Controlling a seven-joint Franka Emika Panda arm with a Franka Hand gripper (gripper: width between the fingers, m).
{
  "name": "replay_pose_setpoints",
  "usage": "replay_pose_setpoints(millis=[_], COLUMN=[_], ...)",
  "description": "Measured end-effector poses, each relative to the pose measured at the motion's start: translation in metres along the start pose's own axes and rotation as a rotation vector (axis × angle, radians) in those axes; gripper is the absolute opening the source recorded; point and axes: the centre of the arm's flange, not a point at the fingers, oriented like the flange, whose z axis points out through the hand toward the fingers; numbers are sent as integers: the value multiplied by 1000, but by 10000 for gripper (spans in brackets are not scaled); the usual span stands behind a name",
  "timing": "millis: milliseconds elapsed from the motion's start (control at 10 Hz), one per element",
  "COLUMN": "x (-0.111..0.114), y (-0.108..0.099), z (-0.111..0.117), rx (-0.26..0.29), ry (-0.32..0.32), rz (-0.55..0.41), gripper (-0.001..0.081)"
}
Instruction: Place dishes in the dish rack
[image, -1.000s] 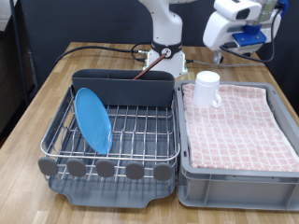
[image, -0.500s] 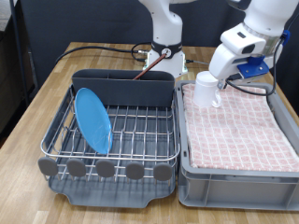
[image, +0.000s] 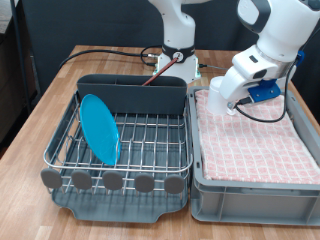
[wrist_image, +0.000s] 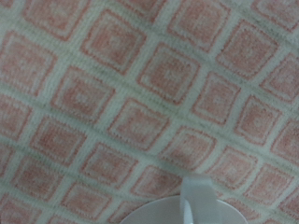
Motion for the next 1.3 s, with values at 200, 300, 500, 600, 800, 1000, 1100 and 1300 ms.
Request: replay_pose_setpoints(millis=[200, 300, 500, 600, 800, 1000, 1100, 1300], x=[-1, -1, -2, -2, -2, -1, -1, -2], y=[7, 10, 14, 15, 18, 18, 19, 19], z=[11, 15, 23, 25, 27, 27, 27, 28], rx=[-9, -12, -13, -10, -7, -7, -7, -7], ry=[-17, -24, -31, -30, -28, -29, -30, -35], rz=[-6, -10, -19, -22, -19, -17, -16, -14], gripper=[802, 802, 802, 802, 802, 531, 531, 354])
